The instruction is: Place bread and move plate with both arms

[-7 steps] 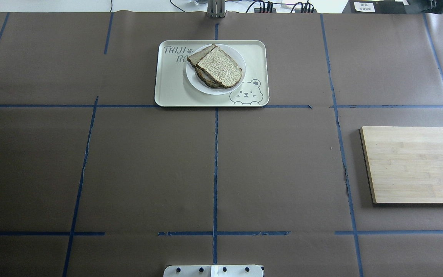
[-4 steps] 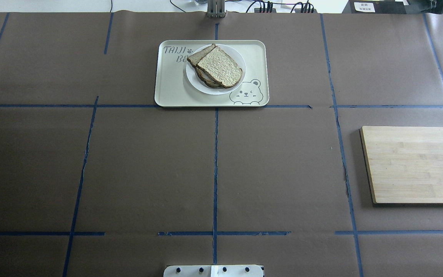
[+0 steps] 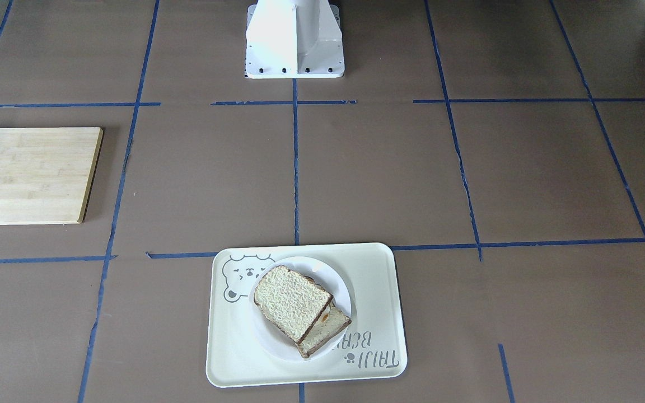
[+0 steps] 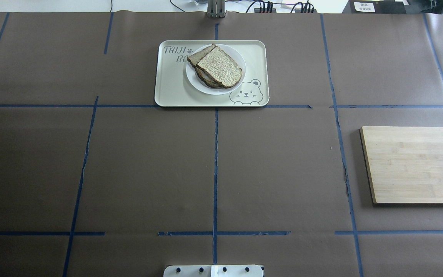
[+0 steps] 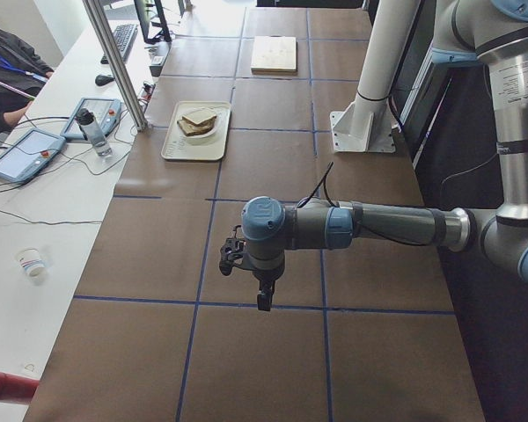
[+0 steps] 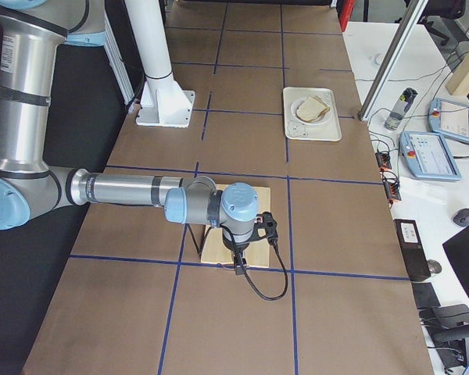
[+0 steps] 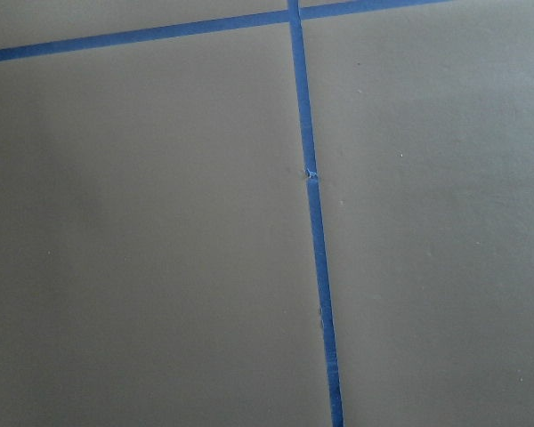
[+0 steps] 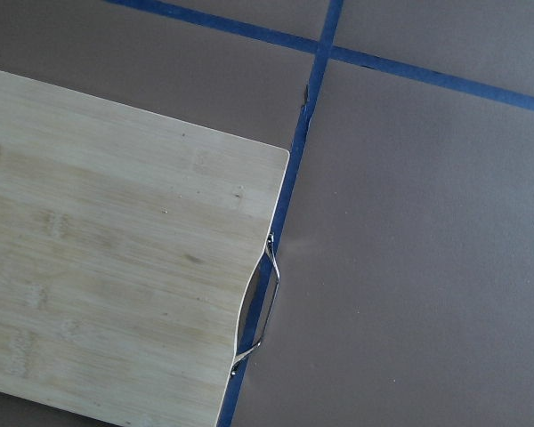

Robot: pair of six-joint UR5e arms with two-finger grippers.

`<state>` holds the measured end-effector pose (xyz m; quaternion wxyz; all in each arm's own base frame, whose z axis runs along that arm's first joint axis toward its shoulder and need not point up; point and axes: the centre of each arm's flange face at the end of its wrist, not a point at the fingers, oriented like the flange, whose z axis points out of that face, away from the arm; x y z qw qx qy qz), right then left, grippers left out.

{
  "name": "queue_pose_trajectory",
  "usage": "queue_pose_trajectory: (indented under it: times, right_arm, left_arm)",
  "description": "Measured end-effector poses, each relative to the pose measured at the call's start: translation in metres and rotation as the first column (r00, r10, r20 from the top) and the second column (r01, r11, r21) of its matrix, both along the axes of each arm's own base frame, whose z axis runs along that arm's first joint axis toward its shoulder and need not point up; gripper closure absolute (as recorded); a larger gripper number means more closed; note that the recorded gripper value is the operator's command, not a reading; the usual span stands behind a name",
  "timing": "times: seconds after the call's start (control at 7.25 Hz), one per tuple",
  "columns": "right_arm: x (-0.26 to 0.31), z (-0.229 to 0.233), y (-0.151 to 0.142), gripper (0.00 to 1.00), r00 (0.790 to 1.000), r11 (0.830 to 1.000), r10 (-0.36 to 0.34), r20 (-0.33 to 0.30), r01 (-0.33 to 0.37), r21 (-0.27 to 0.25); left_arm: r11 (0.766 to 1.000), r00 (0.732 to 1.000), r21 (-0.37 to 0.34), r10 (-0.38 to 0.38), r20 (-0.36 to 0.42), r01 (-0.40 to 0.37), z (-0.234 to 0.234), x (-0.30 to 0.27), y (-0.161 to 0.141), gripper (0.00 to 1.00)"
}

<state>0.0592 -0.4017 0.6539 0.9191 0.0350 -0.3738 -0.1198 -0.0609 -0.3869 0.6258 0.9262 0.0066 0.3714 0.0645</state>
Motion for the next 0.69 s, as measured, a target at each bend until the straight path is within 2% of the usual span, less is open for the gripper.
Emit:
queue_pose_trajectory:
  times: [0.69]
  right_arm:
    - [-0.0028, 0.0010, 0.0004, 0.00, 1.000, 1.000, -0.007, 0.001, 0.007, -0.002]
  left_arm:
    - [1.000, 1.000, 0.005, 0.002, -0.001, -0.002, -0.0018, 0.0010, -0.0008, 0.00]
